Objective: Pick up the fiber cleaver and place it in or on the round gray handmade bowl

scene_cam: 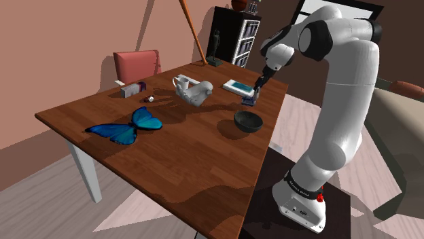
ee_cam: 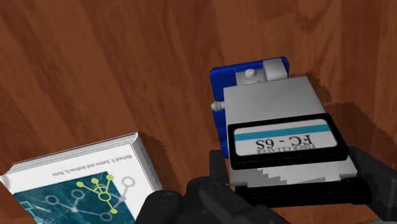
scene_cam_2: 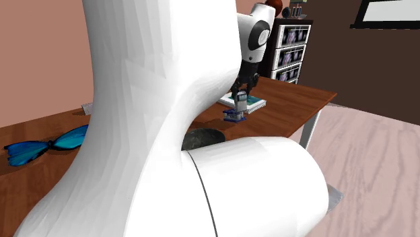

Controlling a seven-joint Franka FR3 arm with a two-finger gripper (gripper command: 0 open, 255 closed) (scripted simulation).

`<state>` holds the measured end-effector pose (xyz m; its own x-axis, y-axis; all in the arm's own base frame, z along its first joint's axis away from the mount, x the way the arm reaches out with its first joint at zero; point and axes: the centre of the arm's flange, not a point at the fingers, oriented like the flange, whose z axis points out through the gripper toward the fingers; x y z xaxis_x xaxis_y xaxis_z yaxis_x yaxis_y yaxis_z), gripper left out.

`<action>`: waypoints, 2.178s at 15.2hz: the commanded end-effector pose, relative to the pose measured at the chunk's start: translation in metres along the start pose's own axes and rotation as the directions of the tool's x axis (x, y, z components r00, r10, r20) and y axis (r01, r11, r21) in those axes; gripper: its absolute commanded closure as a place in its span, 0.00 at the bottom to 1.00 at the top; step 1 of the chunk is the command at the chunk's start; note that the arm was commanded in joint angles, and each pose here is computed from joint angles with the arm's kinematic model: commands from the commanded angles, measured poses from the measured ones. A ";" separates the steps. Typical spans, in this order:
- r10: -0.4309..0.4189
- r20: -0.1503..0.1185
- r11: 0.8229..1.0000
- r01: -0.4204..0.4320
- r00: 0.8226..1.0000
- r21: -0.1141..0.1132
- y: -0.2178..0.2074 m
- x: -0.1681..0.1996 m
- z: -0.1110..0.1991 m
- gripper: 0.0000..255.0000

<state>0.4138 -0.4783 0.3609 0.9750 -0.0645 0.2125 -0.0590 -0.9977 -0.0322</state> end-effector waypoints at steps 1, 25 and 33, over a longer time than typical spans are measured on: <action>0.000 0.000 1.000 0.000 1.000 0.000 -0.001 0.003 -0.010 1.00; 0.000 0.000 1.000 0.000 1.000 0.000 -0.049 0.001 -0.126 1.00; 0.000 0.000 1.000 0.000 1.000 0.000 -0.139 -0.048 -0.152 1.00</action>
<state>0.3499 -0.3523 0.5010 0.9751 -0.0647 0.2120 -0.0584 -0.9976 -0.0362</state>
